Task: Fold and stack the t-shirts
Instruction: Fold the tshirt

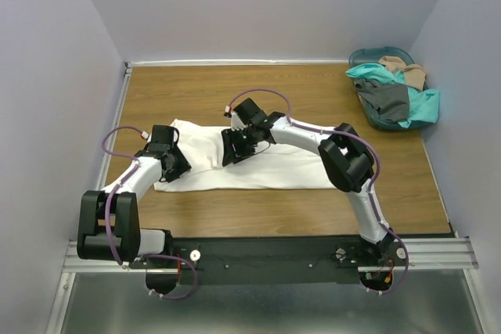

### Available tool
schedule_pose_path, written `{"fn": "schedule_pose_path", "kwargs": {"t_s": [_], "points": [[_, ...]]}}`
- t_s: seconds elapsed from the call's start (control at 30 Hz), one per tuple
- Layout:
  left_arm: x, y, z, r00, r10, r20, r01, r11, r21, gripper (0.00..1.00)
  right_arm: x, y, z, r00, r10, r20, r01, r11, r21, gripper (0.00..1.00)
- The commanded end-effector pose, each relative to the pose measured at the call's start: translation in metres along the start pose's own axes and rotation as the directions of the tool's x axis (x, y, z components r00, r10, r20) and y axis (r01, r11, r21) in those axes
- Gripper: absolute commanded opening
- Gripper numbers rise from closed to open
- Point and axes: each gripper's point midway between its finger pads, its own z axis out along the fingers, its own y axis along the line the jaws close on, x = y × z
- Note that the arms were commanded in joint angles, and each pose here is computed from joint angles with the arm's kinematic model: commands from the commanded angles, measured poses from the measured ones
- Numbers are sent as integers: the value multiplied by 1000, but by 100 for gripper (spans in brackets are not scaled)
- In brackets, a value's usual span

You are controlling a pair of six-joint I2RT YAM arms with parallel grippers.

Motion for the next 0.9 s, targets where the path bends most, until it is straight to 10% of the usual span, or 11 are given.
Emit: {"fn": "schedule_pose_path", "kwargs": {"t_s": [0.0, 0.67, 0.87], "points": [[0, 8, 4, 1000, -11, 7, 12, 999, -35, 50, -5, 18, 12, 1000, -13, -5, 13, 998, -56, 56], [7, 8, 11, 1000, 9, -26, -9, 1000, -30, 22, 3, 9, 31, 999, 26, -38, -27, 999, -33, 30], [3, 5, 6, 1000, 9, -18, -9, 1000, -23, 20, -4, 12, 30, 1000, 12, -21, -13, 999, -37, 0]]}}
